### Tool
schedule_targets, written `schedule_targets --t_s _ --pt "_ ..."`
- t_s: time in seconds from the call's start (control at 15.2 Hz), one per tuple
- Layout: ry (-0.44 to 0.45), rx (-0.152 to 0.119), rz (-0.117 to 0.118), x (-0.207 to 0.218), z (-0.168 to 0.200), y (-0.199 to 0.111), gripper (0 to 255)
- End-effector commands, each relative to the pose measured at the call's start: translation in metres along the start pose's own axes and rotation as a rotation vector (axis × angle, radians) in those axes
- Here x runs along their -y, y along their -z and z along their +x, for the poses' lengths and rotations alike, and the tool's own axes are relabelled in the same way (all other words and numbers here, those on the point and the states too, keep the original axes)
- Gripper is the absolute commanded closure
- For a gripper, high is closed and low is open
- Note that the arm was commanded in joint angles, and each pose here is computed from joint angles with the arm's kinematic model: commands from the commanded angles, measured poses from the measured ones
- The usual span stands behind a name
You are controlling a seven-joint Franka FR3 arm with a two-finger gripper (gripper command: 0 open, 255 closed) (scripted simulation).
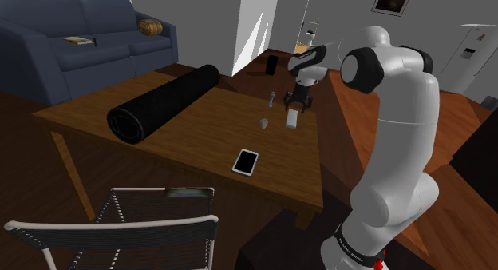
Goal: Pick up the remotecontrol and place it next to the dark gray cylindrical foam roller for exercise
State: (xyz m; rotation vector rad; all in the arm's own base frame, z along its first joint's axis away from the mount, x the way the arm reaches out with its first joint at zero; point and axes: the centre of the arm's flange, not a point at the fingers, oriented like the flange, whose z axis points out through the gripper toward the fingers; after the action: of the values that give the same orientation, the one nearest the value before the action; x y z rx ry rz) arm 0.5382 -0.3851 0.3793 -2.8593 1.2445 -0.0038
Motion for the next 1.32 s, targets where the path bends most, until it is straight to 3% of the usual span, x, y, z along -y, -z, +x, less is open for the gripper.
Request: schedule_targets --t_s 0.0,0.46,0.99,1.06,1.25 --pt "-0.02 0.002 -0.004 -0.004 0.012 -0.014 0" --pt "-0.02 0.002 -0.004 -0.004 0.012 -0.049 0" --pt "-0.02 0.002 -0.004 -0.004 0.012 -0.049 0" --pt "-0.02 0.002 -0.004 -0.004 0.012 -0.049 255" --pt "-0.02 0.002 -0.004 -0.004 0.012 -0.049 255"
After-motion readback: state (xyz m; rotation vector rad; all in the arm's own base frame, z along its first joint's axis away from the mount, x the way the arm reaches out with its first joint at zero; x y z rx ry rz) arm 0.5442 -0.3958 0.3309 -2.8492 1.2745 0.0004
